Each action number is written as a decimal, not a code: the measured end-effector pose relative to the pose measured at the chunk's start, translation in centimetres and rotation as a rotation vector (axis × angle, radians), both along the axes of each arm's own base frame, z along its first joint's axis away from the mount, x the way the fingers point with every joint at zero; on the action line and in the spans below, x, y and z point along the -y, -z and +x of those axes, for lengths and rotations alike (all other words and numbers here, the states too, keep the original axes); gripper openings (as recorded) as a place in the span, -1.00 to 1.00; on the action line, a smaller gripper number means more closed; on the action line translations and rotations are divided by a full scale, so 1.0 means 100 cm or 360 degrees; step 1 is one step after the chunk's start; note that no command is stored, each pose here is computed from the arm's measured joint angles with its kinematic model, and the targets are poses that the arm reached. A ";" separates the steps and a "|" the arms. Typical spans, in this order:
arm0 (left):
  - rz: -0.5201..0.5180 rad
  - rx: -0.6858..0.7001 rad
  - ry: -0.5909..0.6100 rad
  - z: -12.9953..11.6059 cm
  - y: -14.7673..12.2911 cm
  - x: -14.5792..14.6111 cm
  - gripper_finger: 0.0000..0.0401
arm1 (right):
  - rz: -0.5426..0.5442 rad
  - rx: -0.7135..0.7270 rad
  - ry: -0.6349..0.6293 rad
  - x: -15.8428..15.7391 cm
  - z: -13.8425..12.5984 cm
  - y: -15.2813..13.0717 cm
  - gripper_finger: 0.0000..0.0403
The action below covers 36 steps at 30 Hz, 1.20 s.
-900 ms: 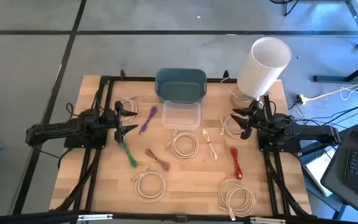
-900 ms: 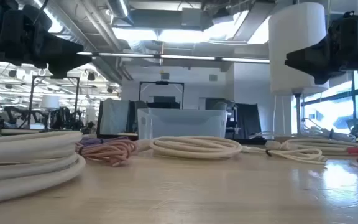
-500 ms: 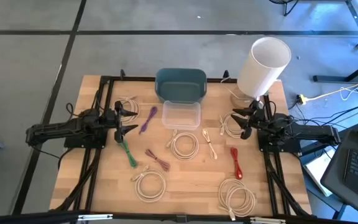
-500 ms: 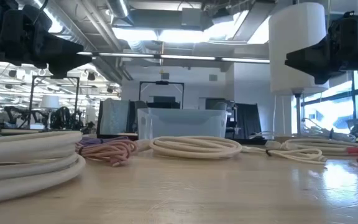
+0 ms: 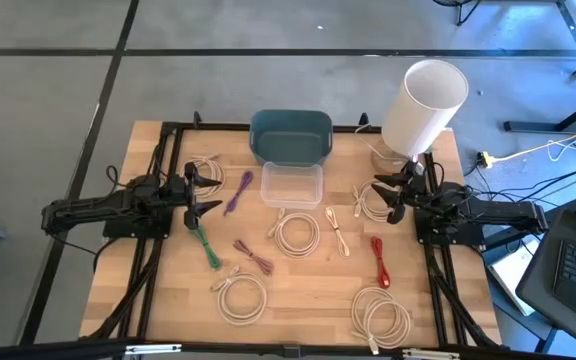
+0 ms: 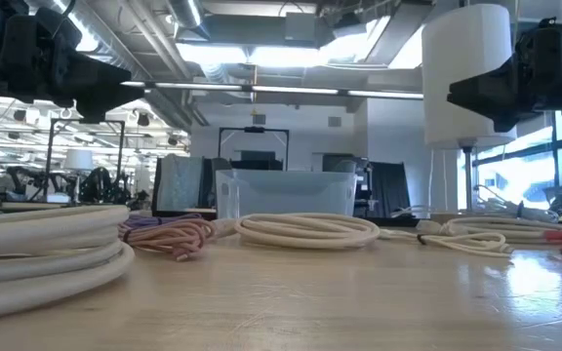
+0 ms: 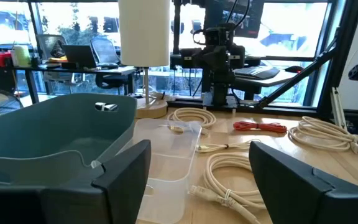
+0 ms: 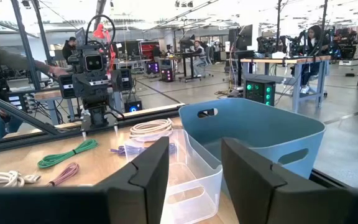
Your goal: Pick & Place USB Port
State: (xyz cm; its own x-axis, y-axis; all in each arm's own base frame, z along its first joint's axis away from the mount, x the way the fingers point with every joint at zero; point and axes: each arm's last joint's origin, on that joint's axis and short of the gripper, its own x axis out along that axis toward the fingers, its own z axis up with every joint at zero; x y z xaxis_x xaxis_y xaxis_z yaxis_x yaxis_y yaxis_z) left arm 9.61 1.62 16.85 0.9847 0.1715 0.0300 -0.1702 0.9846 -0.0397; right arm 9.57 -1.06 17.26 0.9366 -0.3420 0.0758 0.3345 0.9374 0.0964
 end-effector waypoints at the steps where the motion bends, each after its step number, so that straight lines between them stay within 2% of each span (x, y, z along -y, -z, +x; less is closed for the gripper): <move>1: 0.0000 0.0000 0.0000 0.000 0.000 0.000 0.33 | 0.0000 0.0000 0.0000 0.000 0.000 0.000 -0.27; 28: 0.0005 -0.0001 0.0000 0.000 0.000 0.000 0.33 | 0.0006 0.0003 -0.0001 0.000 0.000 0.000 -0.27; 31: 0.0013 -0.0002 0.0000 0.000 0.000 0.000 0.33 | 0.0091 0.0032 -0.0036 0.000 0.000 0.000 -0.27; 33: -0.0039 0.0007 0.0002 0.000 0.000 0.000 0.33 | 0.0182 0.0058 -0.0101 -0.001 0.001 0.000 -0.27; 36: -0.0101 0.0020 0.0003 0.000 0.000 0.000 0.33 | 0.0199 0.0061 -0.0158 -0.002 0.001 0.000 -0.27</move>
